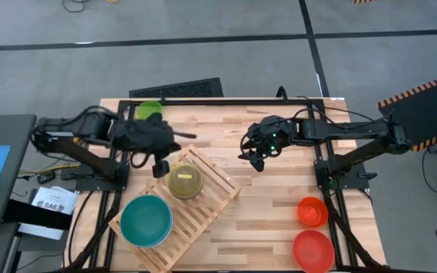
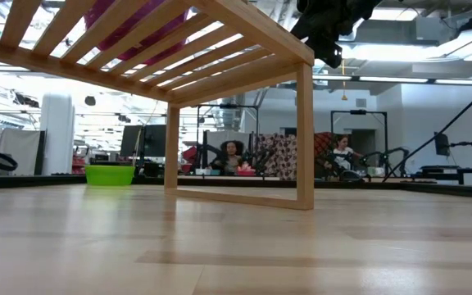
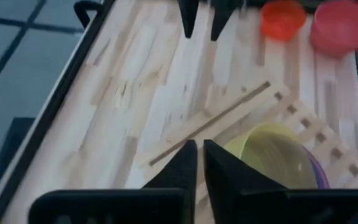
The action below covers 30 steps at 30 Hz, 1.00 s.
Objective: Place and stack bowls onto a shelf
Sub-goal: Stack the small yellow bowl on the shelf on top of the small violet bowl on the shelf
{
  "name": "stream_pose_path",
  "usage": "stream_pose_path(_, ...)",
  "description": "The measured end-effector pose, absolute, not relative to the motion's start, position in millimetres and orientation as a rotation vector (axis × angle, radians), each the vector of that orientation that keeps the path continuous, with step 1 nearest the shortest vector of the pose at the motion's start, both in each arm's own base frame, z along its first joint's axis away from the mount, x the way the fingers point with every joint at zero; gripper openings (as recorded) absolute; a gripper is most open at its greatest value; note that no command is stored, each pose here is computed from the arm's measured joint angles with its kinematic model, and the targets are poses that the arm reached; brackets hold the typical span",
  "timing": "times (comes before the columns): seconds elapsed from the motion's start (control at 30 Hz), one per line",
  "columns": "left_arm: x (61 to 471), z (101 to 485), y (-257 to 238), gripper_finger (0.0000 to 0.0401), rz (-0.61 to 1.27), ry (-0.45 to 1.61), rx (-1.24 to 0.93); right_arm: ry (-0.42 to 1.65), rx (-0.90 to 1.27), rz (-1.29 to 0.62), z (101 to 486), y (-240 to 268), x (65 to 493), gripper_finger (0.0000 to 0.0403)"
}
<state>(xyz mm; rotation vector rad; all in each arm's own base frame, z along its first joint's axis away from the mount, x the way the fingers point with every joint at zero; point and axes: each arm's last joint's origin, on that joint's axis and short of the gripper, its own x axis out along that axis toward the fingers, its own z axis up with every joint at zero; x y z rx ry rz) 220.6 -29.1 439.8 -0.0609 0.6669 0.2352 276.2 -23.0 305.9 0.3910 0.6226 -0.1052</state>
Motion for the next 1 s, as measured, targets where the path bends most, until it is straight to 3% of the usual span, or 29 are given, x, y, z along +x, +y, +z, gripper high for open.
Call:
stream_pose_path(0.2, 206, 378, -41, 0.0001, 0.213, 0.388, -0.188, 0.622, 0.391, -0.105, 306, -23, 276, 0.0225)
stream_pose_path(0.37, 194, 367, -47, 0.0000, 0.242, 0.123, -0.260, 0.622, 0.391, -0.105, 306, -23, 276, 0.0225)
stream_pose_path(1.0, 219, 323, -64, 0.0000, 0.304, 0.287, -0.155, 0.703, 0.396, -0.141, 280, -25, 296, 0.0225)
